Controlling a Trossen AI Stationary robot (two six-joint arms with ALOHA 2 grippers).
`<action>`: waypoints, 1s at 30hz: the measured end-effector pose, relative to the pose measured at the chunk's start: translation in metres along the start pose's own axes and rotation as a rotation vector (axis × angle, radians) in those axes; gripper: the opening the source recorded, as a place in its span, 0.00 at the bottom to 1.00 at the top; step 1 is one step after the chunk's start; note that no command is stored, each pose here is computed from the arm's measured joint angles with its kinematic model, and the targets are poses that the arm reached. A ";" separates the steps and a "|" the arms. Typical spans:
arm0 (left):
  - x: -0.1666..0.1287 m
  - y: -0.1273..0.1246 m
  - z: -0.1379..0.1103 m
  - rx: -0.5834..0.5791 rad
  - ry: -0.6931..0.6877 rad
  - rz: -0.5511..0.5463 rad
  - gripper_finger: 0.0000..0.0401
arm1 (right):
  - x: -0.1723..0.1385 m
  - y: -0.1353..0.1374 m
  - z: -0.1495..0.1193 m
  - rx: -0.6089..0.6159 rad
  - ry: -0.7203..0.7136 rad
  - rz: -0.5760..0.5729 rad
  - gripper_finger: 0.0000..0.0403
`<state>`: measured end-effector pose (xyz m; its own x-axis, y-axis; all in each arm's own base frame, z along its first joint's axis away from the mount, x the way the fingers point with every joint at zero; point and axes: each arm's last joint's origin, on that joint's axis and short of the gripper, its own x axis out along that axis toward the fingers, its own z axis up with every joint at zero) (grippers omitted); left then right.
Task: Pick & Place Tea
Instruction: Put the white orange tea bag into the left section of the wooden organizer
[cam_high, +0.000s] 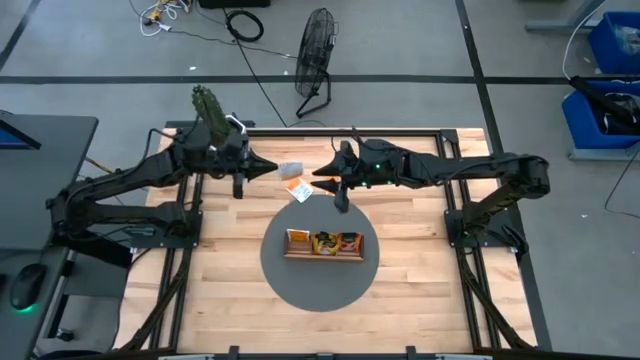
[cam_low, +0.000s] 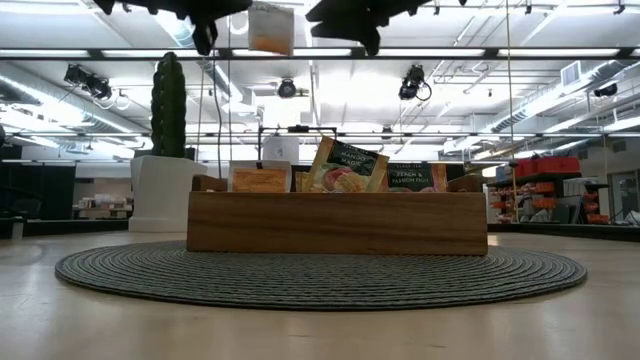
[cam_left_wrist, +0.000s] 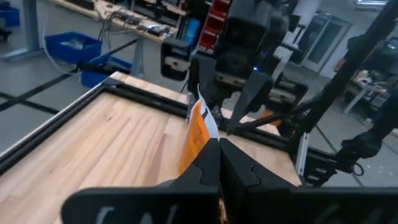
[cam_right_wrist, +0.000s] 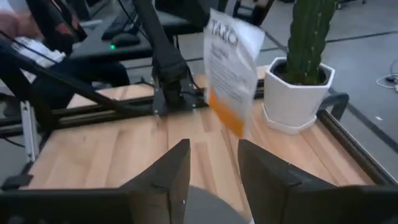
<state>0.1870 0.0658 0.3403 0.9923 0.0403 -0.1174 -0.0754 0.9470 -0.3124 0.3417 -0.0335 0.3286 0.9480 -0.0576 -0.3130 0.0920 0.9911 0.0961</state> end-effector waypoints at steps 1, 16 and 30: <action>-0.002 -0.001 0.001 0.000 -0.006 -0.007 0.00 | 0.000 0.001 0.000 -0.004 -0.004 -0.008 0.35; -0.002 -0.010 0.001 -0.013 -0.009 -0.051 0.00 | 0.018 -0.001 -0.001 0.009 -0.083 -0.045 0.55; -0.005 -0.011 0.002 -0.011 -0.015 -0.053 0.00 | 0.039 0.000 -0.006 0.040 -0.154 0.042 0.50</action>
<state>0.1830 0.0559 0.3458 0.9963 -0.0048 -0.0859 -0.0237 0.9445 -0.3277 0.3770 -0.0347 0.3106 0.9865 -0.0370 -0.1594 0.0604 0.9876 0.1446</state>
